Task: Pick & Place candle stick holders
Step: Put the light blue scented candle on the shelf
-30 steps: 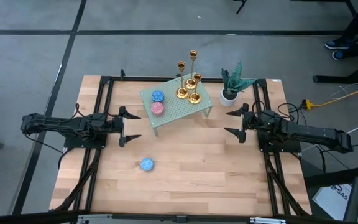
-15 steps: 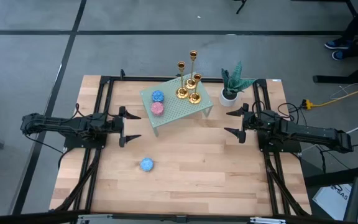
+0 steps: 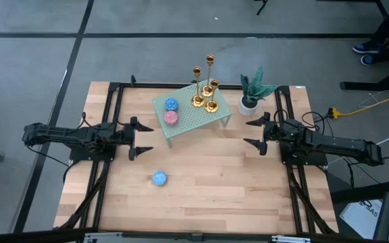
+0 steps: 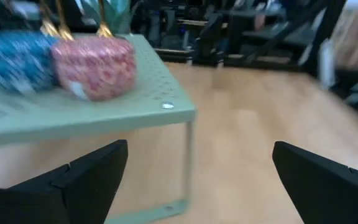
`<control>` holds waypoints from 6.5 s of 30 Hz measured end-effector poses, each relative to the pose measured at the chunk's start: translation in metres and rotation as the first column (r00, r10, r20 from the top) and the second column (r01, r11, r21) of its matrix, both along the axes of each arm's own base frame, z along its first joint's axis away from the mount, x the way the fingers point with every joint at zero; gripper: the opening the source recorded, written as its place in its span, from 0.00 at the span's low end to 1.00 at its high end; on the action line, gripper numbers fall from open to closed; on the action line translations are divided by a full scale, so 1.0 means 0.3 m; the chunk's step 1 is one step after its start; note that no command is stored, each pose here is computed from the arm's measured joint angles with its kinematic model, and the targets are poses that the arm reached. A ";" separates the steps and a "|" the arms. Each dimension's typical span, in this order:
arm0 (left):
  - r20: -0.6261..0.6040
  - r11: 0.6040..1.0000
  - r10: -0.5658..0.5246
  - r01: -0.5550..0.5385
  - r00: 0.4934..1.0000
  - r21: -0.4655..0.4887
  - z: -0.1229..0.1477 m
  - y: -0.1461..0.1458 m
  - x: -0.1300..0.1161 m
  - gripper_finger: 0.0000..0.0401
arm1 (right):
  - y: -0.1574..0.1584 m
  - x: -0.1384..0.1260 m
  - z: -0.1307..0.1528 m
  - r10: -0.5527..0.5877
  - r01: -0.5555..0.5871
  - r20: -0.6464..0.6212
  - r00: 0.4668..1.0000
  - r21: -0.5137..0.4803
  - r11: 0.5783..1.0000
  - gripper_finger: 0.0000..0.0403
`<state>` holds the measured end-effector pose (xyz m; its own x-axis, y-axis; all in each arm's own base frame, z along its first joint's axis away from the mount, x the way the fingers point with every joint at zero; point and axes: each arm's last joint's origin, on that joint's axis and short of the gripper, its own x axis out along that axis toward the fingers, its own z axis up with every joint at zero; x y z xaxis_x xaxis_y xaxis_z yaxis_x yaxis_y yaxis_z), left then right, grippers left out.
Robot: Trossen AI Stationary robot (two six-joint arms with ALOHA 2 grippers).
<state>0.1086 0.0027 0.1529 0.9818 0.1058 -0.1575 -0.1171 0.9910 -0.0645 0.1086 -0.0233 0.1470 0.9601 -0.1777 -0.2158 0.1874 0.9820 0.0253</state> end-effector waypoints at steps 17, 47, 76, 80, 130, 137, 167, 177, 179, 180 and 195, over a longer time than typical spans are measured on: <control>0.222 0.774 -0.009 0.147 0.975 -0.616 0.062 -0.013 0.004 1.00 | 0.000 0.000 0.000 0.000 0.000 0.000 1.000 0.000 1.000 0.96; 0.032 0.974 -0.042 0.048 0.999 -0.221 0.136 -0.008 0.026 1.00 | 0.000 0.000 0.000 0.000 0.000 0.000 1.000 0.000 1.000 0.96; -0.043 0.921 -0.190 0.163 0.981 -0.353 0.352 -0.106 0.188 1.00 | 0.000 0.000 0.000 0.000 0.000 0.000 1.000 0.000 1.000 0.96; -0.005 0.869 -0.181 0.158 0.983 -0.469 0.359 -0.118 0.203 1.00 | 0.000 0.000 0.000 0.000 0.000 0.000 1.000 0.000 1.000 0.96; -0.386 0.815 -0.576 0.472 0.720 -0.335 0.420 -0.458 0.330 1.00 | 0.000 0.000 0.000 0.000 0.000 0.000 1.000 0.000 1.000 0.96; -0.387 0.829 -0.522 0.343 0.760 -0.442 0.418 -0.454 0.332 1.00 | 0.000 0.000 0.000 0.001 -0.001 0.000 1.000 0.000 1.000 0.96; -0.792 0.984 -0.109 0.180 0.601 0.001 0.093 -0.487 0.424 1.00 | 0.000 0.000 0.000 0.000 0.000 0.000 1.000 0.000 1.000 0.96; -0.851 0.987 -0.064 0.161 0.521 0.024 0.045 -0.467 0.428 1.00 | 0.000 0.000 0.000 0.000 0.000 0.000 1.000 0.000 1.000 0.96; -0.847 0.987 -0.068 0.160 0.527 0.020 0.043 -0.470 0.432 1.00 | 0.000 0.000 0.000 0.001 -0.001 0.000 1.000 0.000 1.000 0.96; -0.846 0.987 -0.068 0.160 0.528 0.020 0.043 -0.470 0.433 1.00 | 0.000 0.000 0.000 0.001 -0.001 0.000 1.000 0.000 1.000 0.96; -0.870 0.983 -0.103 0.185 0.483 -0.013 0.003 -0.482 0.444 1.00 | 0.000 0.000 0.000 0.001 -0.001 0.000 1.000 0.000 1.000 0.96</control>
